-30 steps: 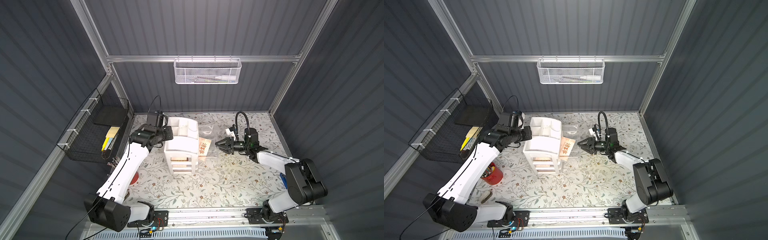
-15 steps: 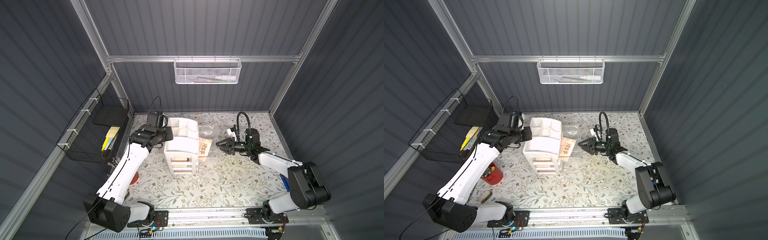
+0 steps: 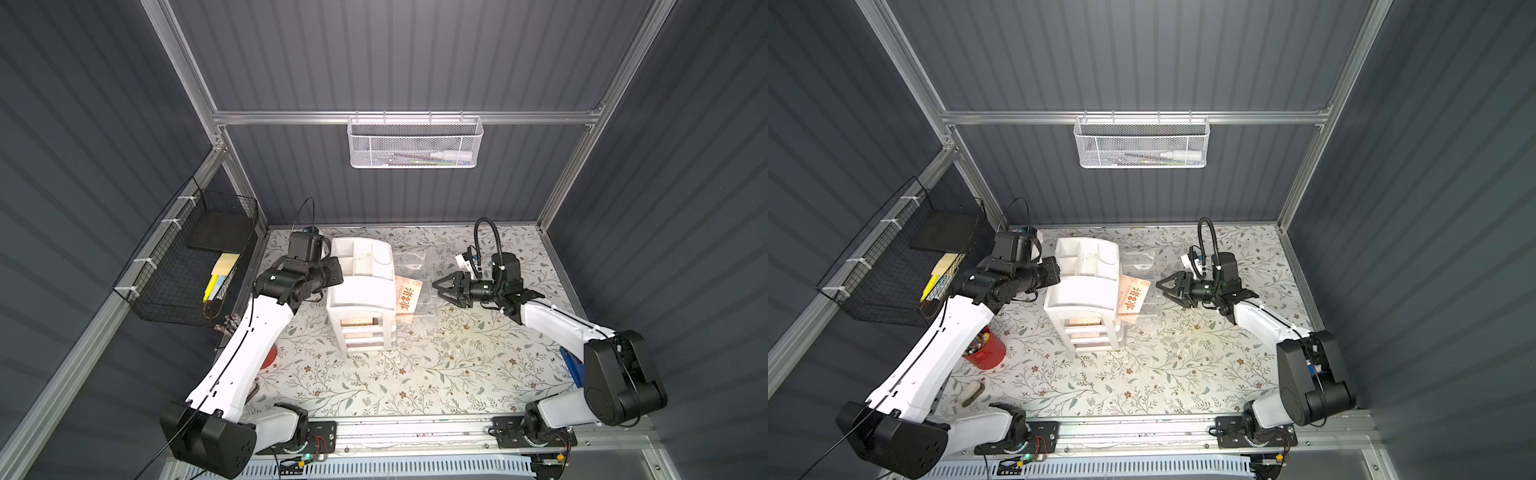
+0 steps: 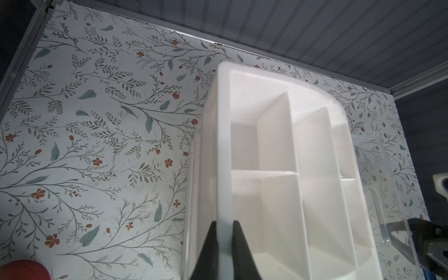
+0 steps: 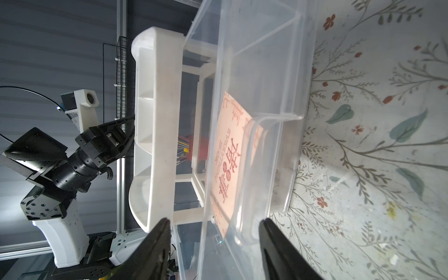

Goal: Take the postcards out of the drawer
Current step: Open the drawer in the storage box.

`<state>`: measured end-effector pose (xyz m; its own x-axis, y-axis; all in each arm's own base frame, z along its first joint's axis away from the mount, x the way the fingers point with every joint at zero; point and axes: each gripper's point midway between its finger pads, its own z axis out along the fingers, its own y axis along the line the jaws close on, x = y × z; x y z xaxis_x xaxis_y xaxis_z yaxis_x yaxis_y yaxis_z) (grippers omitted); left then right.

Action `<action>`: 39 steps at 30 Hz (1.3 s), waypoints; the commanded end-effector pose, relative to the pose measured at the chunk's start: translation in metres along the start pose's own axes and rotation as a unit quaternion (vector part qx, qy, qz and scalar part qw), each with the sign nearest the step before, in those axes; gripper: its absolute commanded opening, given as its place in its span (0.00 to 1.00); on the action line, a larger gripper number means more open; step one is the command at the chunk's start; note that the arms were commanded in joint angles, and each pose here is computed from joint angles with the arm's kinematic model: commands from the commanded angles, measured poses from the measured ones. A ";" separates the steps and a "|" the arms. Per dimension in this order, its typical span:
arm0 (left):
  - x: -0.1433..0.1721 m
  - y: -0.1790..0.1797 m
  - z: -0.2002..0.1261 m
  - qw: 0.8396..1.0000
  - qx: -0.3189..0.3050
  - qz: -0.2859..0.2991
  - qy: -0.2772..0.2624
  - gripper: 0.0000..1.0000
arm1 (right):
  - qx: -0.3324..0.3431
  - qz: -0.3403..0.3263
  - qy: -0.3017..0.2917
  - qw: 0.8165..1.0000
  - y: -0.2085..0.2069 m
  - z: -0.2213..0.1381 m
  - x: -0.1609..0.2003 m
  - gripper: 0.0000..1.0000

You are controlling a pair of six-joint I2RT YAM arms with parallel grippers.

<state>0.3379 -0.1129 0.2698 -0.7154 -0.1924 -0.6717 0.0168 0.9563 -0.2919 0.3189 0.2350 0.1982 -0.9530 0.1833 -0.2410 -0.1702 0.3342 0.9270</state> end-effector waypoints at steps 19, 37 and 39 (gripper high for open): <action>0.021 0.010 -0.018 0.994 0.032 -0.089 -0.054 0.00 | 0.239 -0.148 -0.029 0.959 0.068 -0.022 -0.016 0.63; 0.021 0.001 -0.009 0.994 0.055 -0.084 -0.047 0.00 | 0.383 -0.156 -0.048 0.909 0.065 0.034 -0.001 0.58; 0.020 0.000 -0.009 0.994 0.056 -0.082 -0.049 0.00 | 0.394 -0.152 -0.046 0.905 0.062 0.040 -0.001 0.60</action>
<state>0.3185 -0.1080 0.2702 -0.6183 -0.3812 -0.6873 -0.0334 0.8865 -0.4616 0.3155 0.2980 0.2443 -0.8629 0.0054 -0.5053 -0.2136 0.9023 0.3746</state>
